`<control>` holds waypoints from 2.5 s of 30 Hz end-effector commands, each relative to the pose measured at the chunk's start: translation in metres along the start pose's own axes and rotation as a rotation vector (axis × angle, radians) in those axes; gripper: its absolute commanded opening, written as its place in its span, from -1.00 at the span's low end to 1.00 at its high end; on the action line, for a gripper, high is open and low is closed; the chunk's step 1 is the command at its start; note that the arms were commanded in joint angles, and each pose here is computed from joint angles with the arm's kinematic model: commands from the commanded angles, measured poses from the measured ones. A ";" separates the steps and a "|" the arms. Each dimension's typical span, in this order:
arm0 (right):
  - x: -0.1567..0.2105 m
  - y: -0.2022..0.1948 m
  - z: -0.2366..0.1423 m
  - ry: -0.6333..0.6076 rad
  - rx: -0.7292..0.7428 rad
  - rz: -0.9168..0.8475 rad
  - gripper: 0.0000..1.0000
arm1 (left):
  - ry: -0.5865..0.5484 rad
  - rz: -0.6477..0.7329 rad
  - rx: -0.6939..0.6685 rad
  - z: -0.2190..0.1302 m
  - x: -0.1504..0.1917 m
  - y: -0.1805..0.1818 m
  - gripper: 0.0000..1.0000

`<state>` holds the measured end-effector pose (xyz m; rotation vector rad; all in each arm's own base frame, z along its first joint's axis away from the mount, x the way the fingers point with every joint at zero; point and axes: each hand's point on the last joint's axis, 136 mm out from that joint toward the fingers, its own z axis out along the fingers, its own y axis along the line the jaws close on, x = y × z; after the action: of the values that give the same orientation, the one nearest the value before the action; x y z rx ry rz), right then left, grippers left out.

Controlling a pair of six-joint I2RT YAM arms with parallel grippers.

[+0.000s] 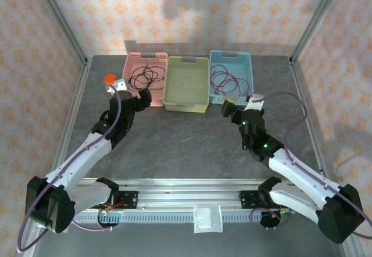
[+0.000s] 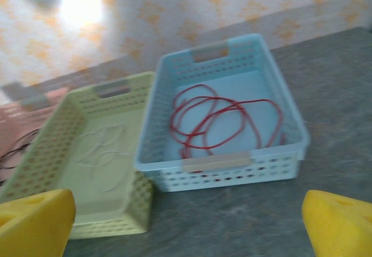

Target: Untangle the cables

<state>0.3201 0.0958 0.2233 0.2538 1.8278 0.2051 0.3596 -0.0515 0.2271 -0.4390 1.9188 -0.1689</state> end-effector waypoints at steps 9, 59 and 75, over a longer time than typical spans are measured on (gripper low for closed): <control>0.001 -0.098 0.013 -0.083 0.282 -0.035 1.00 | -0.272 -0.132 -0.155 -0.007 0.003 0.092 0.99; 0.040 -0.153 0.066 -0.222 0.285 -0.048 1.00 | -0.400 0.178 -0.211 0.040 0.035 0.135 0.99; 0.039 -0.152 0.066 -0.226 0.282 -0.047 1.00 | -0.355 0.227 -0.137 0.049 0.040 0.120 0.99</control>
<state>0.3601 -0.0375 0.1180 0.4096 1.6734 -0.1211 0.3595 0.0511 0.1287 -0.3395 1.6311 0.1913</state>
